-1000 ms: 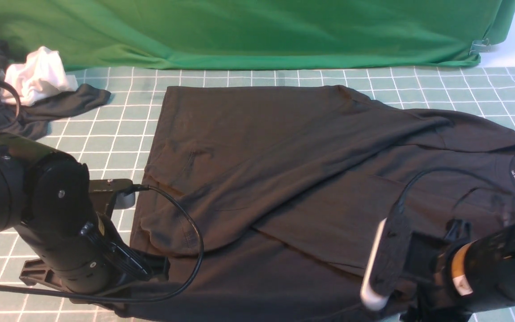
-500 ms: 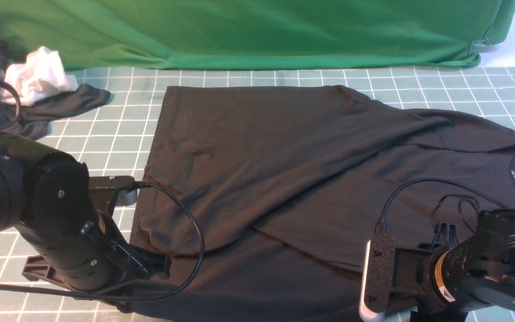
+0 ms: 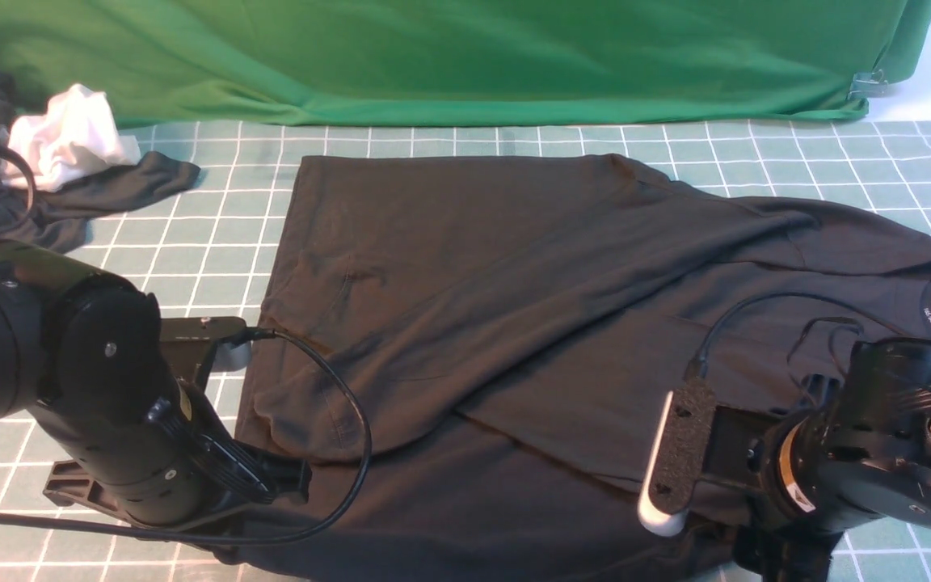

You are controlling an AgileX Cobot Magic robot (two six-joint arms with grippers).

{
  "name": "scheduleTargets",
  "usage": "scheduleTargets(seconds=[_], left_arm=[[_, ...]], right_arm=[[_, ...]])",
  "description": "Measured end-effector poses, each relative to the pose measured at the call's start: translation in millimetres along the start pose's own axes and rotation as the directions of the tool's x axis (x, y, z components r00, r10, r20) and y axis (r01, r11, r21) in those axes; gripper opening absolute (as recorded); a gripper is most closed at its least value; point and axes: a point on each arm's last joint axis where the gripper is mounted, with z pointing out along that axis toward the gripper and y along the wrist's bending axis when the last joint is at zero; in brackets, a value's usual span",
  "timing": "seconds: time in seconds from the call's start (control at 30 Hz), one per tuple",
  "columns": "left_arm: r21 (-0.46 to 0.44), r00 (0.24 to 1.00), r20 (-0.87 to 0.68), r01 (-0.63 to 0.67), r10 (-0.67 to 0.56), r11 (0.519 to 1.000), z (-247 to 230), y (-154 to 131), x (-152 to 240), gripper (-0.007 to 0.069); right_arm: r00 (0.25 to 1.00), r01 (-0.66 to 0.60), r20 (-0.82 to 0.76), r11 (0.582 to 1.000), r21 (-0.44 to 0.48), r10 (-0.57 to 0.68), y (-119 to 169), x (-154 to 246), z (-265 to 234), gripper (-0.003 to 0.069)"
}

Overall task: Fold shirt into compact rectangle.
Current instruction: 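Grasp the near edge of the shirt at its hem and shoulder corners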

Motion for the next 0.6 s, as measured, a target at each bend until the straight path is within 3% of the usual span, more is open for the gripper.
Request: scheduleTargets(seconds=[0.43, 0.53, 0.6], left_arm=[[0.002, 1.000, 0.000, 0.001, -0.001, 1.000, 0.0, -0.2, 0.0, 0.0015], [0.003, 1.000, 0.000, 0.002, -0.002, 1.000, 0.0, -0.3, 0.0, 0.0015], [0.003, 1.000, 0.000, 0.002, -0.002, 1.000, 0.0, -0.3, 0.0, 0.0015]], right_arm=[[0.997, 0.065, -0.047, 0.998, -0.005, -0.065, 1.8, -5.9, 19.7, 0.0484], [0.997, 0.073, -0.036, 0.997, 0.001, -0.073, 1.6, -7.1, 20.3, 0.0425], [0.997, 0.074, -0.029, 0.997, 0.001, -0.074, 1.7, -7.8, 20.8, 0.0333]])
